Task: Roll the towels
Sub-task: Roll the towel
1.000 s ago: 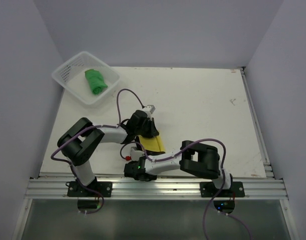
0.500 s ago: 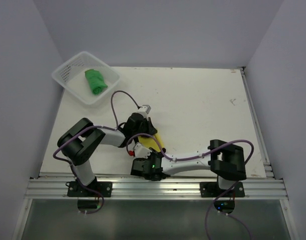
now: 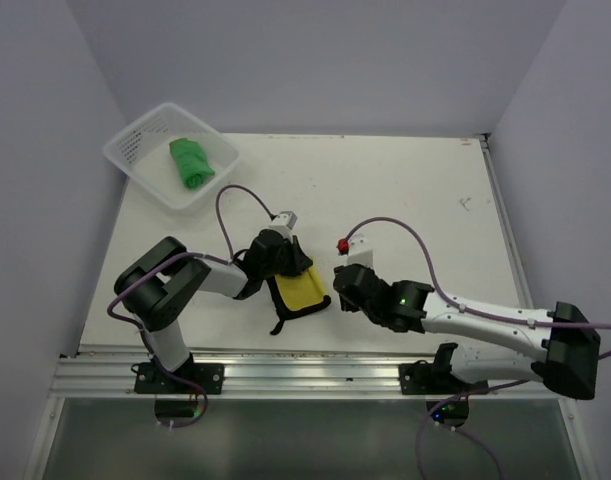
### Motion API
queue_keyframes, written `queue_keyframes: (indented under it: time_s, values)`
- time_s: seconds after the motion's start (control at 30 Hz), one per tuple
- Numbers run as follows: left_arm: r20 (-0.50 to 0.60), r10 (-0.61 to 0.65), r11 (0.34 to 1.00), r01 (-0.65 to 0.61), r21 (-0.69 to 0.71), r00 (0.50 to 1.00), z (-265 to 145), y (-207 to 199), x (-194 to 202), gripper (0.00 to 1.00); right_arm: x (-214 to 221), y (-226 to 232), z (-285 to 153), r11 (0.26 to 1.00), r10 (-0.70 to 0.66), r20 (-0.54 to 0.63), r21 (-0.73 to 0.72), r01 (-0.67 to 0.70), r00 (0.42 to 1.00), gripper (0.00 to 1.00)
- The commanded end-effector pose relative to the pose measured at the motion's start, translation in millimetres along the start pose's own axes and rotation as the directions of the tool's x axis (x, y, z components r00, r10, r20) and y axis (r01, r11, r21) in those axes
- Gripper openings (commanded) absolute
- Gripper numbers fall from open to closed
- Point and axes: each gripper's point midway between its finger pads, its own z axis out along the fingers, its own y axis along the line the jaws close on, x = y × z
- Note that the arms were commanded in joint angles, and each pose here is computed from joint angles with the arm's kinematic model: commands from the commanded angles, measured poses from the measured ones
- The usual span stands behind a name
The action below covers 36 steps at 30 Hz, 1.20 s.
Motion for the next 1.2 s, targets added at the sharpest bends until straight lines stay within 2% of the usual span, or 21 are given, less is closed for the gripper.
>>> queue_keyframes:
  time_s: [0.0,0.13,0.17,0.27,0.33,0.37,0.47,0.77,1.17]
  values:
    - [-0.067,-0.009,0.991,0.000,-0.136,0.998,-9.3,39.8,27.9,0.00,-13.5,4.9,7.0,0.953,0.266,-0.014,-0.142,-0.266,0.964,0.38]
    - [-0.065,-0.013,0.991,0.005,-0.131,0.998,-8.9,38.9,27.8,0.00,-7.4,3.3,22.7,0.882,0.419,-0.101,-0.192,-0.430,0.903,0.39]
    - [-0.068,-0.015,0.991,0.006,-0.132,0.998,-9.0,39.4,29.0,0.00,-1.7,11.7,24.2,0.841,0.465,-0.163,-0.225,-0.492,0.870,0.39]
    - [-0.071,-0.018,0.992,0.009,-0.130,0.997,-9.0,39.2,30.9,0.00,3.6,11.4,40.5,0.756,0.571,-0.219,-0.236,-0.610,0.791,0.40]
    - [-0.072,-0.019,0.991,0.009,-0.132,0.997,-8.8,40.4,31.5,0.00,2.6,12.6,47.1,0.696,0.625,-0.250,-0.250,-0.673,0.739,0.41]
    - [-0.073,-0.019,0.991,0.009,-0.132,0.997,-8.6,40.5,31.7,0.00,9.5,14.3,48.6,0.678,0.631,-0.283,-0.251,-0.691,0.722,0.41]
    - [-0.072,-0.017,0.991,0.008,-0.131,0.997,-8.6,40.6,31.7,0.00,7.9,11.8,57.6,0.635,0.673,-0.286,-0.250,-0.731,0.682,0.43]
    - [-0.077,-0.020,0.992,0.010,-0.130,0.997,-8.6,41.0,33.8,0.00,5.8,14.6,66.5,0.594,0.702,-0.299,-0.255,-0.763,0.646,0.48]
    - [-0.084,-0.023,0.993,0.012,-0.120,0.996,-8.9,40.3,37.2,0.00,27.1,19.4,77.3,0.597,0.688,-0.356,-0.218,-0.772,0.633,0.47]
